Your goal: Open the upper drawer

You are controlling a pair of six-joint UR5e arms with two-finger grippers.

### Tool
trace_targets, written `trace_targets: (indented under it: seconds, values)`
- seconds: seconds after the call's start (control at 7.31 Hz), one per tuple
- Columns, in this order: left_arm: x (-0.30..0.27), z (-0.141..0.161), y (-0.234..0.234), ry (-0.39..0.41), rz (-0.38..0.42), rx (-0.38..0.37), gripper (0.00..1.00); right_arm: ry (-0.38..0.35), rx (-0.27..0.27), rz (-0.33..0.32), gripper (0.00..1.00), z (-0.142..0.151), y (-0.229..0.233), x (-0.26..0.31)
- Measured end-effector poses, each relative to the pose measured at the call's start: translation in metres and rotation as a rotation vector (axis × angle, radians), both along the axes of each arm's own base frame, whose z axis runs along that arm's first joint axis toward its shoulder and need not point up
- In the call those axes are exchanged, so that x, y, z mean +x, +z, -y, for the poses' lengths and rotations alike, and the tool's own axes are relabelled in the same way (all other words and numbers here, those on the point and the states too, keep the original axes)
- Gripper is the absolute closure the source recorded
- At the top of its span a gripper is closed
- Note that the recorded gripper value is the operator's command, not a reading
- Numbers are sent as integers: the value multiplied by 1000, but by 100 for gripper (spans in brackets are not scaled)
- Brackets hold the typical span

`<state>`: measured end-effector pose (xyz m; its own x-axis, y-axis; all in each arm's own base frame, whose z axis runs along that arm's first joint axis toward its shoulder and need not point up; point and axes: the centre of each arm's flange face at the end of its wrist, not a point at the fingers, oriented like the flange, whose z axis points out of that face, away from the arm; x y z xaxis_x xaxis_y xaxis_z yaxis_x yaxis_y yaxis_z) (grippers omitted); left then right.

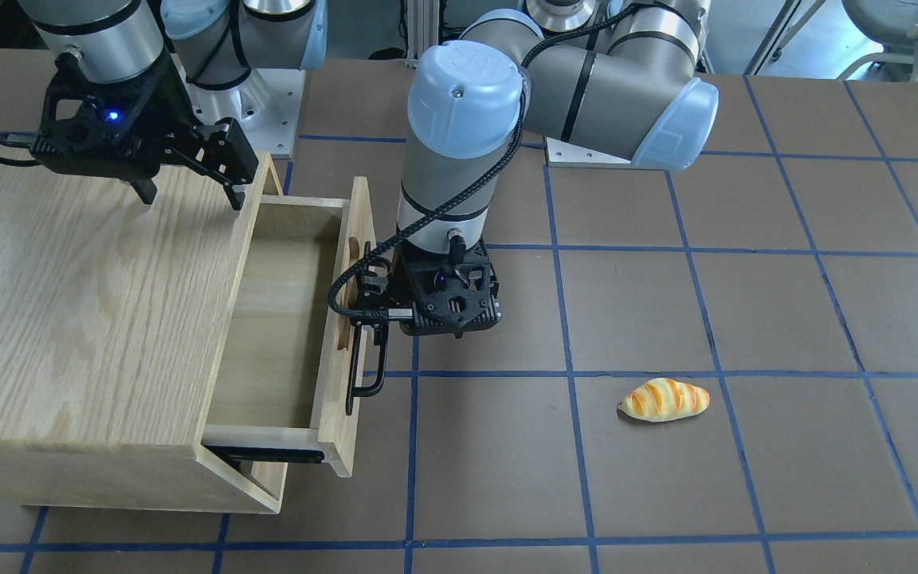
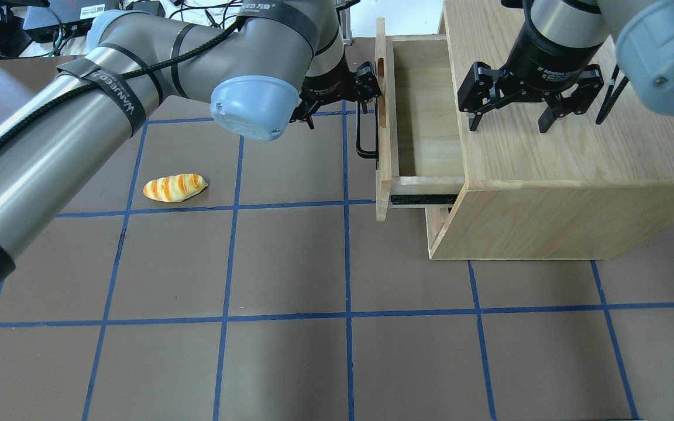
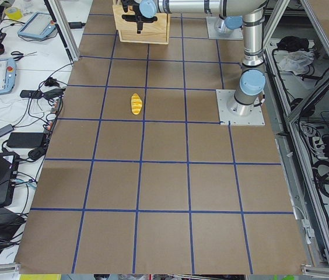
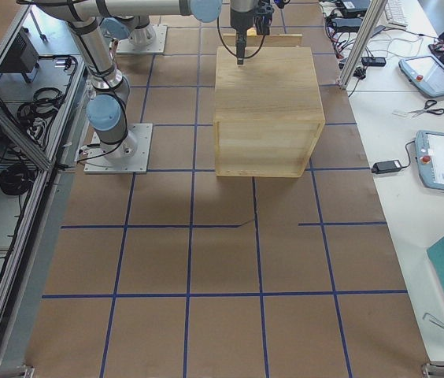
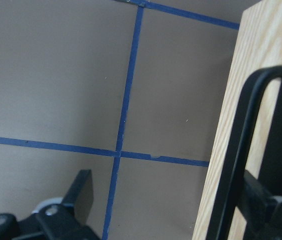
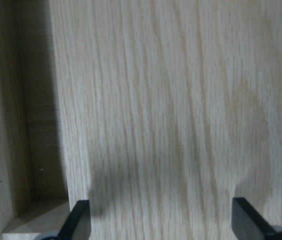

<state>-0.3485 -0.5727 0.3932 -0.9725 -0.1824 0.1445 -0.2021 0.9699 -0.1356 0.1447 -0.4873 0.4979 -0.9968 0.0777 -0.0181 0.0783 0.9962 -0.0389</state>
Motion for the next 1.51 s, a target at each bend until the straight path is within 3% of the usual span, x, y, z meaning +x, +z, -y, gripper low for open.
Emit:
trace_targets:
  seconds: [1.51]
  values:
    - [49, 2, 22, -17, 29, 37, 0, 0, 0, 0, 0, 0, 0, 0]
